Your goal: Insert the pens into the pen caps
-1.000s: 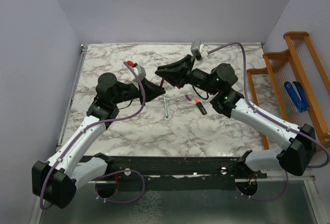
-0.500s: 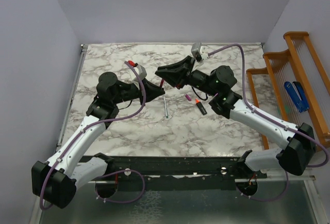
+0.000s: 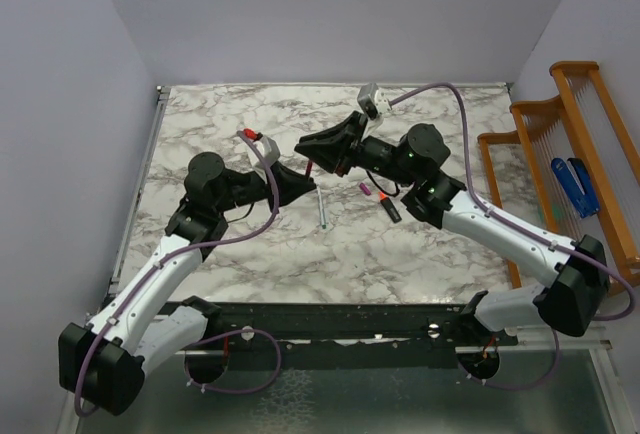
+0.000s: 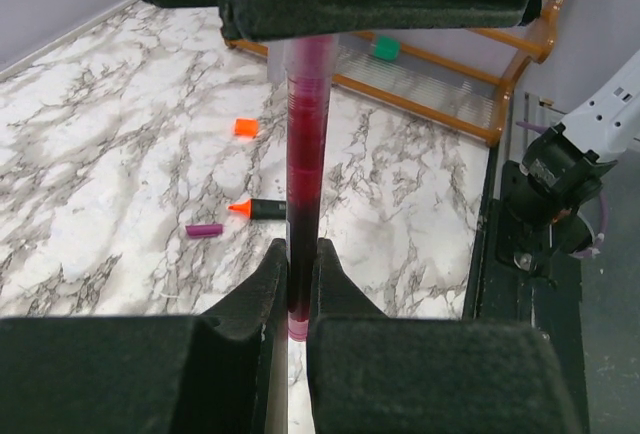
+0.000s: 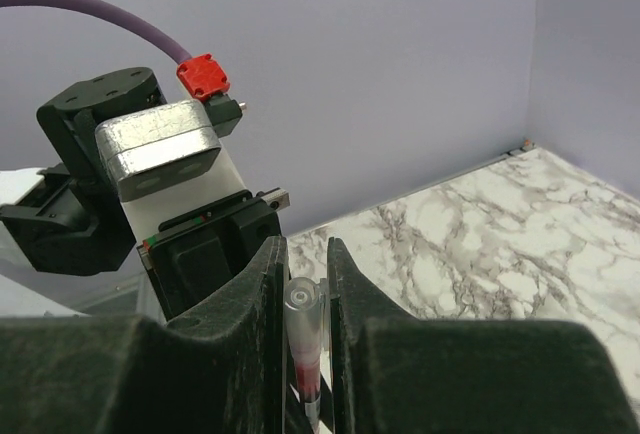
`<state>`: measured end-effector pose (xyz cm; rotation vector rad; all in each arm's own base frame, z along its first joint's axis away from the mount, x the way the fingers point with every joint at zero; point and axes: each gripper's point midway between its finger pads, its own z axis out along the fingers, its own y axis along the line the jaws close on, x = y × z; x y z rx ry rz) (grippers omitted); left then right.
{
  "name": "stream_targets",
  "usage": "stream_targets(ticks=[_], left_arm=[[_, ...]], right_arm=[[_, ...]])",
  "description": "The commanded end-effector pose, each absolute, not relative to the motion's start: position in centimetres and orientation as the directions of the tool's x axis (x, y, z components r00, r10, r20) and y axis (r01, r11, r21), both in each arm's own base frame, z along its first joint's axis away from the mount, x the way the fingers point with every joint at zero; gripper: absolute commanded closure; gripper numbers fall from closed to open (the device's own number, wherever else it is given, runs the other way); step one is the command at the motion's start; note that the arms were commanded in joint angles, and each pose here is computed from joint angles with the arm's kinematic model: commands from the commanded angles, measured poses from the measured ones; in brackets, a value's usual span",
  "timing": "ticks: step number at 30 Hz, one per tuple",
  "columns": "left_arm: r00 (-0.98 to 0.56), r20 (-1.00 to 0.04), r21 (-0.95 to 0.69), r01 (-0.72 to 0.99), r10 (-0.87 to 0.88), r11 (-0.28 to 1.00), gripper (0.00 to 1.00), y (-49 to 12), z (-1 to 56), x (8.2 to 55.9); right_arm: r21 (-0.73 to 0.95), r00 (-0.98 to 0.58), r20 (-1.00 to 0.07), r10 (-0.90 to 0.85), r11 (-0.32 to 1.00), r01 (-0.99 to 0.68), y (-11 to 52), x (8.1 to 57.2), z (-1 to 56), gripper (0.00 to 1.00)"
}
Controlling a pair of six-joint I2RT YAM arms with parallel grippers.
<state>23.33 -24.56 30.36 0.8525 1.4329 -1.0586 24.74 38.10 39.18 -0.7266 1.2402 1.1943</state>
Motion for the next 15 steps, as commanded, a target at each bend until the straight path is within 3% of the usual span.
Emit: stream_targets(ticks=[1,4,15], left_arm=[[0.208,-0.947,0.073,0.88,-0.243,0.469,1.0,-22.4,39.5,23.8],[0.19,-0.954,0.062,0.883,-0.234,0.465,1.0,-22.5,38.7,23.7],[-0.033,-0.989,-0.097,0.882,-0.146,0.461,1.0,-23.3,29.9,25.5]], right_arm=[[0.406,-0.427,-0.898,-0.108,0.171,-0.898,40.0,19.8,27.2,1.0],[0.384,-0.404,-0.91,-0.09,0.179,-0.906,40.1,20.2,28.7,0.98],[0.264,-0.257,-0.964,0.065,0.325,-0.908,38.6,24.0,35.1,0.55]])
